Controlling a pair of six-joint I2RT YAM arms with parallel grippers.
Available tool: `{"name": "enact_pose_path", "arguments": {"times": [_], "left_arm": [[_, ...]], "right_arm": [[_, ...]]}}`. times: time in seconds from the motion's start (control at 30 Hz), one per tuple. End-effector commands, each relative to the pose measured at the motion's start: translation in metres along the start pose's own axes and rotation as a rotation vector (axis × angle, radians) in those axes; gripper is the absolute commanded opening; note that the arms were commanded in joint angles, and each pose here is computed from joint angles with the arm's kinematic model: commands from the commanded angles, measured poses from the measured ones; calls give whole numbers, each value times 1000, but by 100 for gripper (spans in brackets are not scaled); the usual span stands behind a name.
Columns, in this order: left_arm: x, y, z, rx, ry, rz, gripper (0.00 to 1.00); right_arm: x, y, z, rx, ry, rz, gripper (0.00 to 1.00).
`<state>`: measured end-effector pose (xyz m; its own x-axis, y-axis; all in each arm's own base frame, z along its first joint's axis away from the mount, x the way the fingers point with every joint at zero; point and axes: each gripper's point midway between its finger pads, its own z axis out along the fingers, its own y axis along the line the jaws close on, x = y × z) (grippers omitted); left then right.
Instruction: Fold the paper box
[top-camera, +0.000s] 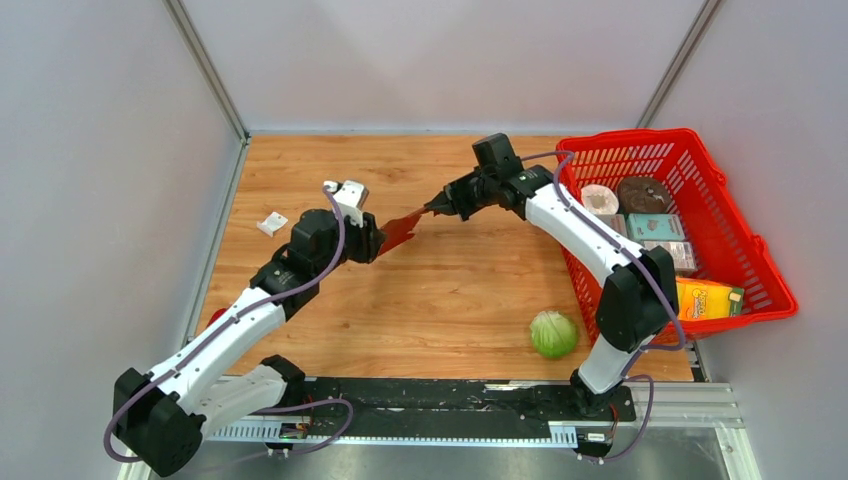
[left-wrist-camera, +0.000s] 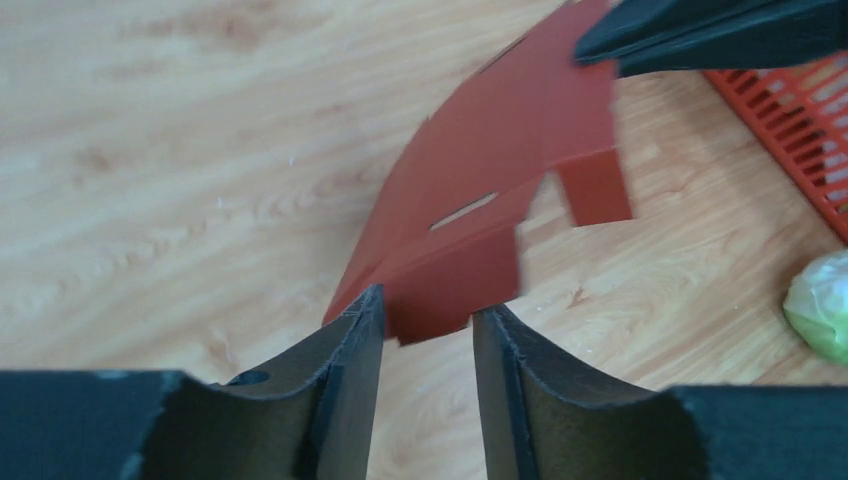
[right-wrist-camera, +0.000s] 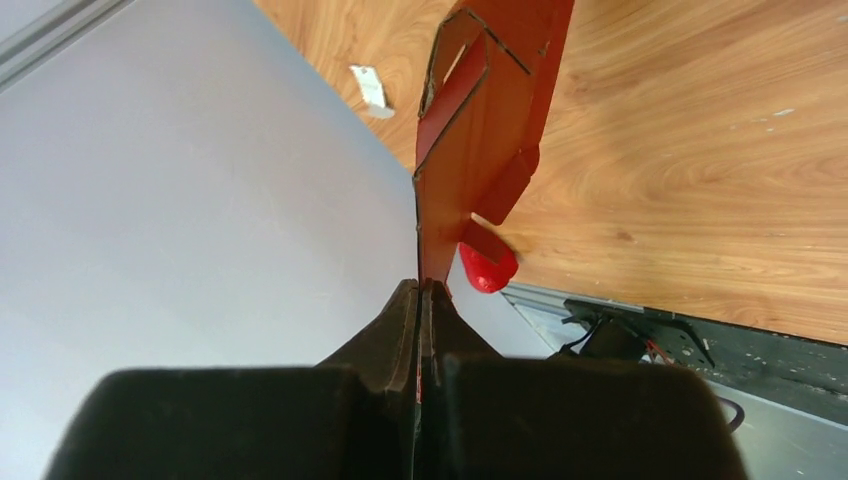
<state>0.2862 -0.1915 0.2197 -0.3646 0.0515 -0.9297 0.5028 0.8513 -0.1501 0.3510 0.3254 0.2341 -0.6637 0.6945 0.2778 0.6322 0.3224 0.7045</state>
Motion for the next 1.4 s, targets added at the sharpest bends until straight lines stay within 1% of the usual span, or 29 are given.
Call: {"name": "enact_pose_path", "arguments": {"times": [0.0,0.07,0.17,0.23,0.27,0.3,0.33,0.4,0.5,0.53,0.57,0.63,0.67,0.73,0.77,0.8,0.87,0.93,1.0,1.1,1.13,1.17,1.23,1.27,1.33,1.37], "left_arm": [[37,27,-2,-199,38,-242,47],[62,38,-7,-274,81,-296,48],[77,40,-12,-285,93,-319,48],[75,37,-15,-264,86,-317,49],[68,34,-18,-241,65,-316,49],[65,32,-21,-230,58,-311,49],[57,29,-26,-210,30,-308,49],[50,27,-33,-195,12,-290,50],[33,30,-49,-203,-61,-290,50],[23,31,-57,-208,-109,-295,50],[21,31,-61,-207,-127,-299,51],[7,35,-74,-220,-200,-311,52],[5,37,-78,-229,-218,-313,53],[-1,40,-86,-247,-253,-317,54],[-3,41,-88,-251,-261,-316,55],[-2,41,-89,-251,-261,-315,55],[-2,43,-88,-259,-256,-310,55],[2,44,-86,-271,-242,-305,55],[6,45,-82,-272,-227,-302,57],[13,42,-75,-264,-165,-289,60],[17,39,-72,-249,-135,-287,63],[15,36,-72,-239,-125,-285,64],[22,28,-70,-194,-78,-266,65],[24,25,-69,-176,-67,-262,65],[31,21,-69,-150,-49,-265,65],[35,21,-69,-150,-43,-271,65]], "right_arm": [[-15,-25,17,96,-82,43,0],[-21,-29,26,113,-108,54,0],[-24,-29,40,138,-130,52,0],[-26,-30,44,162,-144,36,0],[-22,-19,40,141,-150,7,0],[-23,-21,37,155,-164,-10,0],[-27,-18,32,151,-192,-29,0],[-26,-17,18,141,-207,-78,0],[-22,-17,-9,123,-232,-165,0],[-23,-18,-16,128,-250,-190,0],[-20,-23,-32,142,-256,-237,0],[-19,-29,-47,167,-269,-277,0],[-19,-42,-56,214,-270,-311,0],[-19,-56,-75,243,-288,-337,0],[-18,-66,-82,268,-285,-339,0],[-11,-71,-92,258,-267,-339,0],[-7,-94,-96,315,-236,-317,0],[1,-104,-98,330,-193,-288,0],[3,-105,-94,339,-196,-286,0],[-5,-102,-68,379,-203,-271,0],[-11,-107,-49,423,-204,-256,0],[-11,-96,-39,404,-202,-260,0],[-20,-90,-20,406,-244,-247,0],[-27,-87,0,403,-257,-232,0],[-34,-82,21,392,-266,-207,0],[-39,-82,41,391,-269,-189,0]]}}
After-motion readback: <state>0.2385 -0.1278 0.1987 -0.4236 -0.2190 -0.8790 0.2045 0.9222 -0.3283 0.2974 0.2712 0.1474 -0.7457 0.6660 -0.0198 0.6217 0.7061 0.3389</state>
